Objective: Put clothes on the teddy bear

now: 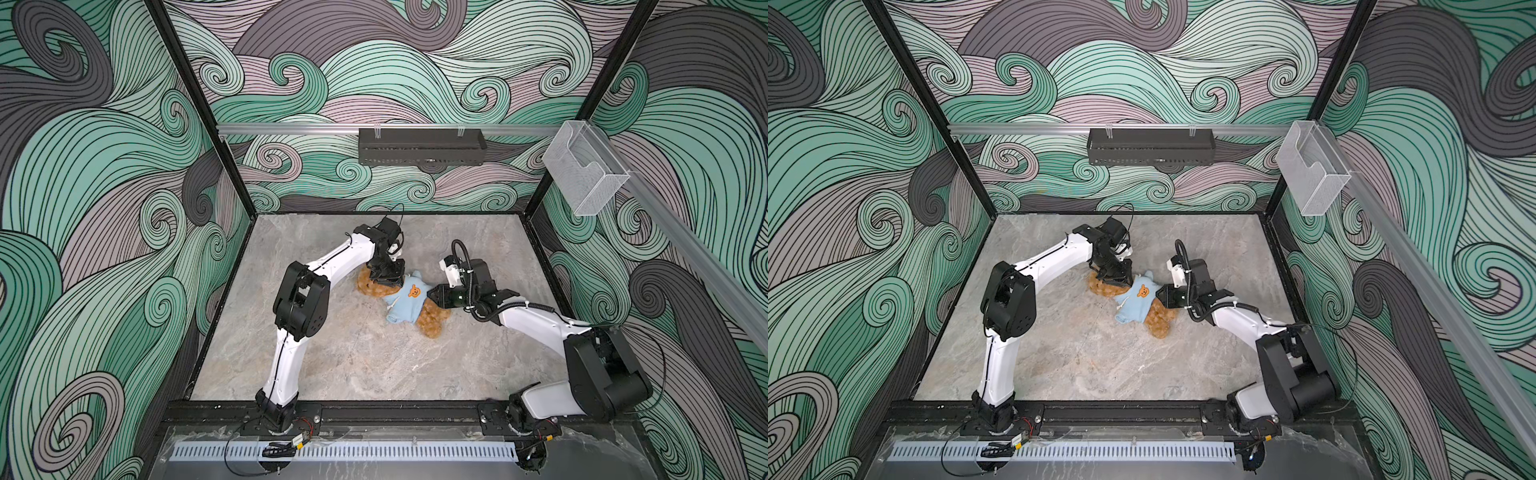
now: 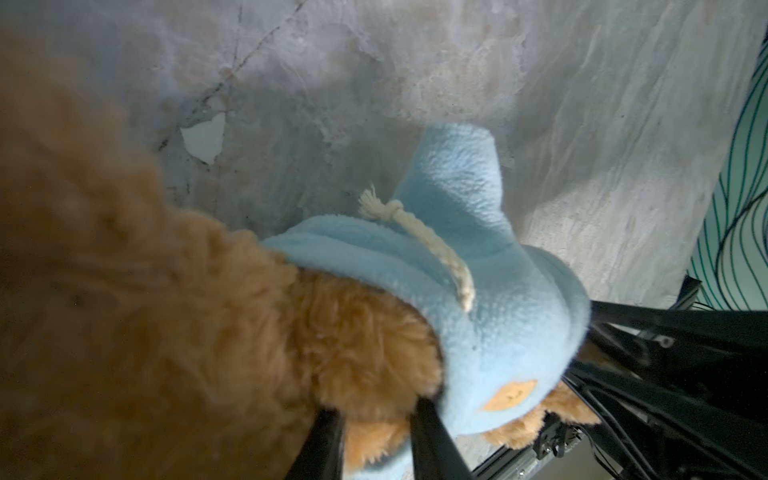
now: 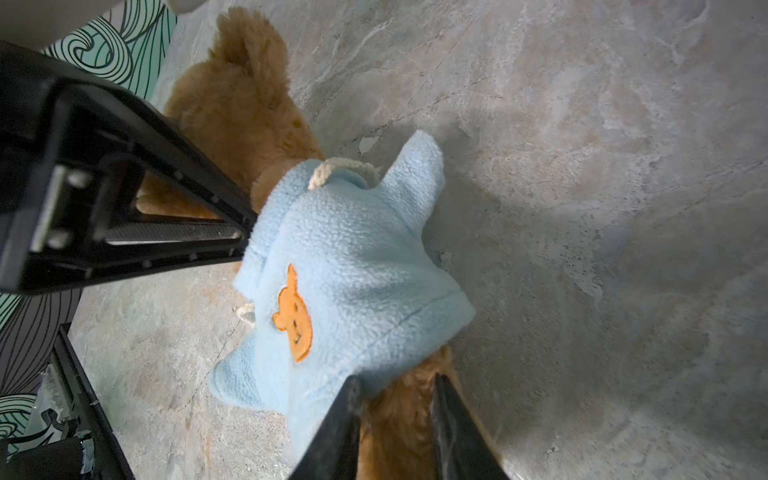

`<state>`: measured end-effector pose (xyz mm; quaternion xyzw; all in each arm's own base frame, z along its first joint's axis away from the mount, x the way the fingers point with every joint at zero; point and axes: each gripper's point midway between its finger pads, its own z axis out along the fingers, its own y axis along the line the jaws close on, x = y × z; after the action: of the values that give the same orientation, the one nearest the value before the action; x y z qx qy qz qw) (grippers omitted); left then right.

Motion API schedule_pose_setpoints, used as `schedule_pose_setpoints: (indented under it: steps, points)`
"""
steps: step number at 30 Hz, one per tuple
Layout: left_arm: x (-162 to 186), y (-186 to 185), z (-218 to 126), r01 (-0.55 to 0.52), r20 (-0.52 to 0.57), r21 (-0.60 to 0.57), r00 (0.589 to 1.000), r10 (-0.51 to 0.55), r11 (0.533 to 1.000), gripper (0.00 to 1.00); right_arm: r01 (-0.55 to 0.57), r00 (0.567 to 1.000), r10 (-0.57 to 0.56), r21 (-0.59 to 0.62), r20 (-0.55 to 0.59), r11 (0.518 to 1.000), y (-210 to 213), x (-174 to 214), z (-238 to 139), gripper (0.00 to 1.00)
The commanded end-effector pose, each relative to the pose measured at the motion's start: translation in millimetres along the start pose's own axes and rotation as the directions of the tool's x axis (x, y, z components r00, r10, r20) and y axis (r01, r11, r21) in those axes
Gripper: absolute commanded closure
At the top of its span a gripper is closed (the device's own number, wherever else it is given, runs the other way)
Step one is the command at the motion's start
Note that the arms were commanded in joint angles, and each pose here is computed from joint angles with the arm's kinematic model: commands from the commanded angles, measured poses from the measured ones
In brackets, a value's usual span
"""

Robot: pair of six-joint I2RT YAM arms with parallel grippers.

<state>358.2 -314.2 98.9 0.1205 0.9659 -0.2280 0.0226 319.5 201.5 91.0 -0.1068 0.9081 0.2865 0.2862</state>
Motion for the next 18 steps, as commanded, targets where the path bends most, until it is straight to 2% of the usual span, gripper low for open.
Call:
schedule_pose_setpoints:
  steps: [1, 5, 11, 15, 18]
  points:
    - [-1.6, -12.6, -6.5, -0.002, 0.000, 0.039, 1.000, 0.002, 0.999, 0.70, 0.012, 1.000, -0.012, 0.019, -0.010, 1.000, -3.1, 5.0, -3.1, 0.69]
    - [-4.4, -14.7, -25.1, -0.010, 0.051, 0.013, 0.999, 0.010, 1.000, 0.68, 0.030, 1.000, -0.029, 0.044, -0.010, 0.999, -4.2, 2.6, -11.5, 0.66]
    - [-4.4, -23.9, -41.1, -0.021, 0.095, 0.045, 0.995, 0.016, 0.999, 0.64, 0.033, 0.999, -0.033, 0.033, -0.006, 0.999, 5.1, 0.8, -41.1, 0.48]
    - [-7.5, -34.5, -38.8, -0.038, 0.112, 0.104, 0.993, 0.026, 0.994, 0.61, 0.011, 0.999, -0.011, -0.005, -0.050, 1.000, 11.2, 14.1, -45.1, 0.38]
    - [-5.9, -32.5, -28.6, -0.030, 0.076, 0.098, 0.997, 0.023, 0.995, 0.62, -0.013, 0.997, 0.011, -0.030, -0.074, 0.999, 11.9, 22.9, -39.6, 0.35]
